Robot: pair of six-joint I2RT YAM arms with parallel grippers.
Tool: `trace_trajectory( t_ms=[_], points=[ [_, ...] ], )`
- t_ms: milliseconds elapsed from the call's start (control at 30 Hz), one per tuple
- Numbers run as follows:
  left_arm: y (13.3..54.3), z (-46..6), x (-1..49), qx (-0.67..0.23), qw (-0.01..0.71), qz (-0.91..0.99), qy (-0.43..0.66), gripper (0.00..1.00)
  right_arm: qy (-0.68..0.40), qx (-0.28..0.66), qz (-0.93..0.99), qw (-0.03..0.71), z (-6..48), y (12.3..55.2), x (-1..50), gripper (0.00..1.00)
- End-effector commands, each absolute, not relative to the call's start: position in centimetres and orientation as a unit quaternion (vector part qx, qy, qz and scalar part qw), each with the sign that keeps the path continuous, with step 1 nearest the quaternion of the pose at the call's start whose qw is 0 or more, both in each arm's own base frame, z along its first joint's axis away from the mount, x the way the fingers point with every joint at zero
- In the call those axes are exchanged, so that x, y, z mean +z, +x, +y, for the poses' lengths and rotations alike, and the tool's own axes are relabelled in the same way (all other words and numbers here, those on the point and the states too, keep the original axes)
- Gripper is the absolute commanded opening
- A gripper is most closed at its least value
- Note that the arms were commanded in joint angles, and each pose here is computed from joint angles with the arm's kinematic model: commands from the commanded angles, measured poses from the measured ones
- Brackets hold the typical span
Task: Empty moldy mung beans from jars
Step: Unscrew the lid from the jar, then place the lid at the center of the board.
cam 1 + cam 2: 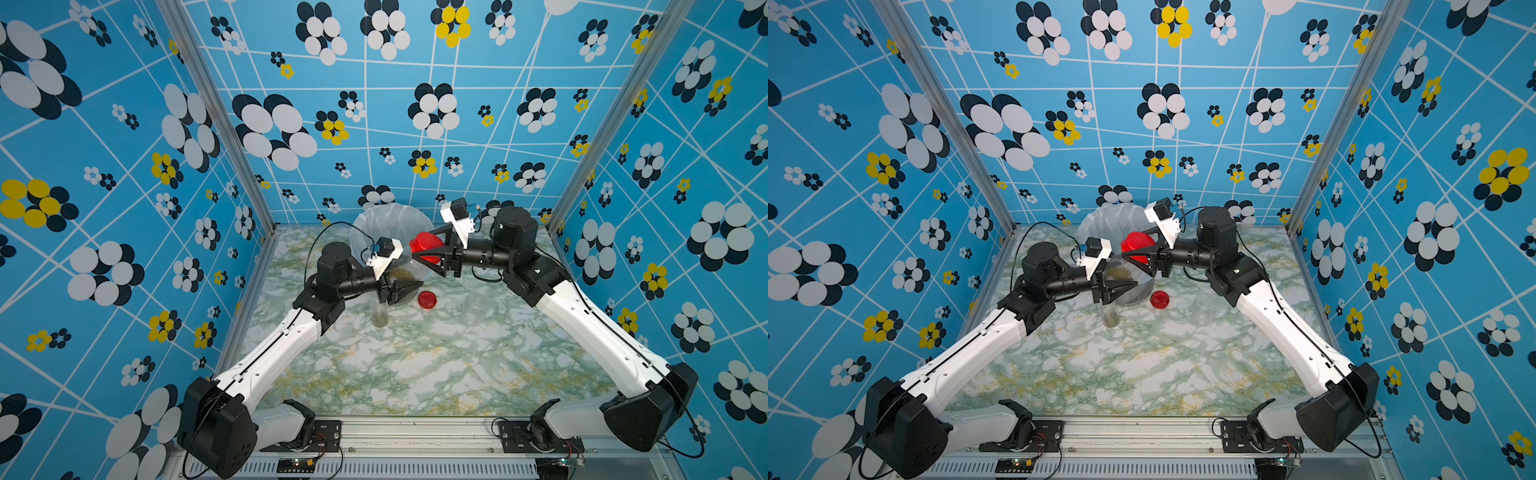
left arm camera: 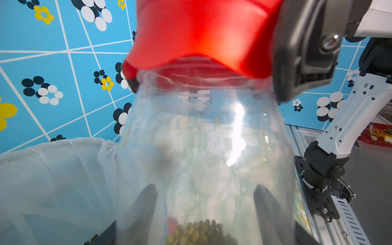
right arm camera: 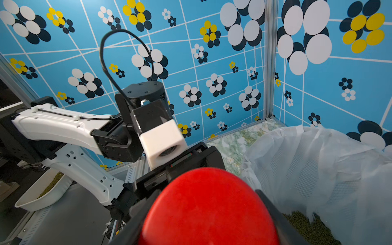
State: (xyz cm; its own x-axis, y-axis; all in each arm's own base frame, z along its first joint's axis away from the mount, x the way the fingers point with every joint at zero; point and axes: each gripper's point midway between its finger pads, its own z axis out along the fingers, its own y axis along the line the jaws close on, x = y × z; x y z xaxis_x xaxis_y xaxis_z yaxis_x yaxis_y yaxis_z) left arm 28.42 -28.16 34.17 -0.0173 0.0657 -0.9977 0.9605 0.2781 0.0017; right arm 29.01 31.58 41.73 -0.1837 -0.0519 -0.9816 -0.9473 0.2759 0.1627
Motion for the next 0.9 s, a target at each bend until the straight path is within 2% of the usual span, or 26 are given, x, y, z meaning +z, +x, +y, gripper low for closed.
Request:
trace_trajectory(
  t_ms=[0,167,300,533,700,867],
  points=[
    [31.9,-26.2,34.1,-0.366,0.576,0.624,0.381,0.62,-0.397,0.462,0.595,0.525,30.4,26.7,45.8,0.62],
    [32.1,-26.0,34.2,-0.357,0.582,0.626,0.376,0.62,-0.362,0.443,0.604,0.555,29.1,26.9,46.7,0.62],
    [32.4,-25.4,34.6,-0.342,0.595,0.631,0.362,0.62,-0.307,0.385,0.644,0.585,27.0,28.8,45.9,0.61],
    [31.4,-24.5,36.9,-0.333,0.623,0.616,0.349,0.62,-0.154,0.226,0.755,0.597,19.9,34.1,37.7,0.62],
    [30.9,-24.2,38.2,-0.331,0.631,0.614,0.34,0.62,-0.057,0.119,0.8,0.585,14.9,35.5,31.0,0.6],
    [30.5,-24.4,38.4,-0.328,0.633,0.611,0.344,0.62,-0.004,0.092,0.798,0.595,12.0,35.4,28.2,0.6]
  ],
)
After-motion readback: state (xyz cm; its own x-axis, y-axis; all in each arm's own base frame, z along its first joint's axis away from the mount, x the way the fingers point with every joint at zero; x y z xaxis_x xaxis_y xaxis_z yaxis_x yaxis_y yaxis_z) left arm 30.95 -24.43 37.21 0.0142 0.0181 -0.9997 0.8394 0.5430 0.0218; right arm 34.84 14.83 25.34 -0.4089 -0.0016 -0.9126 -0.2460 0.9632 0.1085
